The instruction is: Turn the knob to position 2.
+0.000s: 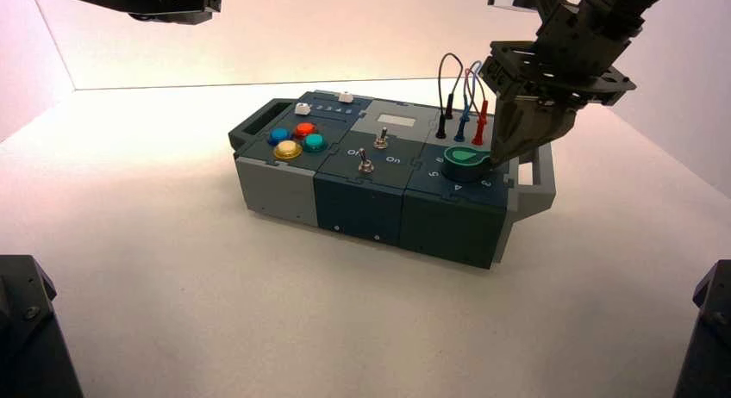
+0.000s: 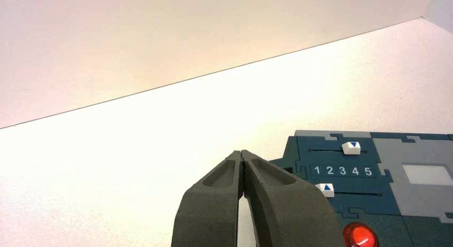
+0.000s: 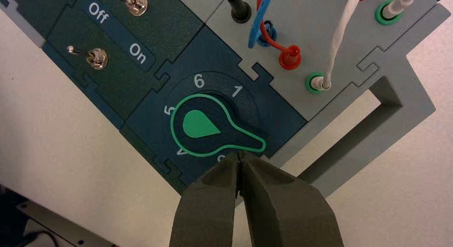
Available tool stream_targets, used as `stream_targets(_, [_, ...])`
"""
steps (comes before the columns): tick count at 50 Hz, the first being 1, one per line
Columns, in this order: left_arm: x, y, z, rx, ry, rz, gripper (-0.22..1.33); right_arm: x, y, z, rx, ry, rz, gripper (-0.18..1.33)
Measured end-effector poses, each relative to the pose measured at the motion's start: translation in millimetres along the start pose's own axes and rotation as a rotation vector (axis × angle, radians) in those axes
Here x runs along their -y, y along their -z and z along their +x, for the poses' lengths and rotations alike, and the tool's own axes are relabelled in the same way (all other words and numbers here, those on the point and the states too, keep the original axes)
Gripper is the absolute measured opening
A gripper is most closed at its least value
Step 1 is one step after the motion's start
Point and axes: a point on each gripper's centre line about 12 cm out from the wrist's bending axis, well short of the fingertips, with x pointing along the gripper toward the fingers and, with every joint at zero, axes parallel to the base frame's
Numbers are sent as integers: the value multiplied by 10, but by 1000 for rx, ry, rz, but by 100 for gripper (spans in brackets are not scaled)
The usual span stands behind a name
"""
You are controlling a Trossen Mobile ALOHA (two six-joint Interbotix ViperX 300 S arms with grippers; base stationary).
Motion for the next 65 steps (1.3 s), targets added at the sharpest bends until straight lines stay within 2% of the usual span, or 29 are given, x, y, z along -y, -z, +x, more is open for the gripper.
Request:
stream_targets(24, [0,-6,1,2,0,0,-16,-31,5,-81,4,-15,2,-14])
stream_targets(37, [0,0,0,0,0,0,-16,-77,-74,-277,89,-28,-15,-14])
stream_targets(48, [0,0,0,0,0,-2,-16,-118,-229,-474,182,-35,-32,-14])
stream_targets(56, [1,0,0,0,0,0,-16,-27,-323,-535,222,-16,-2,-14])
stream_targets(65, [0,0,0,0,0,-2,-16,207,-397,-632,281,42,46,-14])
